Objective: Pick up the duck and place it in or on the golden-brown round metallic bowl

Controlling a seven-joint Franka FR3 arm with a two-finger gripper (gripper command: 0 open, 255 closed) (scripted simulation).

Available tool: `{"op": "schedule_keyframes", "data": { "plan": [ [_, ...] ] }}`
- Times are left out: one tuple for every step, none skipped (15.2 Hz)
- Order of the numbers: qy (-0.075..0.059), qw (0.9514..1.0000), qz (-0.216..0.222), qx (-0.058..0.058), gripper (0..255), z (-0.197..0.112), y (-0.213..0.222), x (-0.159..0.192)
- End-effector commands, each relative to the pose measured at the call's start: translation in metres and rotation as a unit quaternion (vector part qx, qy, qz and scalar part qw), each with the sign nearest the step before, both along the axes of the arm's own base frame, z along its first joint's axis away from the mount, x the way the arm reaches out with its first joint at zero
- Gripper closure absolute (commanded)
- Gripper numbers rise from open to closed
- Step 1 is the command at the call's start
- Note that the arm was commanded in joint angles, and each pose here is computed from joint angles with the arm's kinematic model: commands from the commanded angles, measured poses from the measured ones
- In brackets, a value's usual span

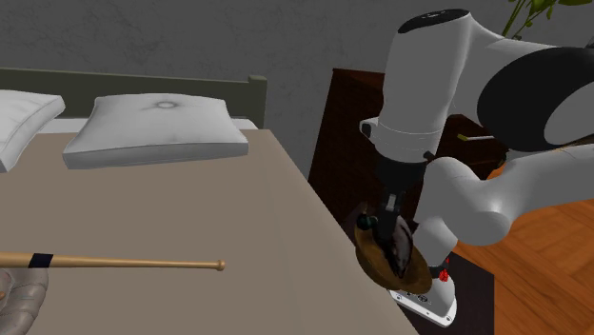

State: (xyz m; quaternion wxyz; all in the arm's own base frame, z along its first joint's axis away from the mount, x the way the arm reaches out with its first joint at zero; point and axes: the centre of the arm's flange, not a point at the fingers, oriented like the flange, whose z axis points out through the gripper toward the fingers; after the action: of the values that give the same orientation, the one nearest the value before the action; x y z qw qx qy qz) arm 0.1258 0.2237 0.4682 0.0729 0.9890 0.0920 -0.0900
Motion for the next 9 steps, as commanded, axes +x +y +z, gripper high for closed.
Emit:
{"op": "schedule_keyframes", "data": {
  "plan": [
    [0.005,1.0,0.0,-0.004,255,-0.0047,-0.0011,-0.0006],
    [0.005,1.0,0.0,-0.004,255,-0.0047,-0.0011,-0.0006],
    [0.005,1.0,0.0,-0.004,255,-0.0047,-0.0011,-0.0006],
    [0.005,1.0,0.0,-0.004,0,-0.0054,-0.0022,-0.0007],
    [0.005,1.0,0.0,-0.004,0,-0.0051,-0.0033,-0.0008],
    [0.005,1.0,0.0,-0.004,0,-0.0056,-0.0034,-0.001],
    [0.005,1.0,0.0,-0.004,0,-0.0054,-0.0035,-0.001],
    [0.005,1.0,0.0,-0.004,0,-0.0052,-0.0034,-0.0011],
    [0.005,1.0,0.0,-0.004,0,-0.0048,-0.001,-0.0006]
  ]
}}
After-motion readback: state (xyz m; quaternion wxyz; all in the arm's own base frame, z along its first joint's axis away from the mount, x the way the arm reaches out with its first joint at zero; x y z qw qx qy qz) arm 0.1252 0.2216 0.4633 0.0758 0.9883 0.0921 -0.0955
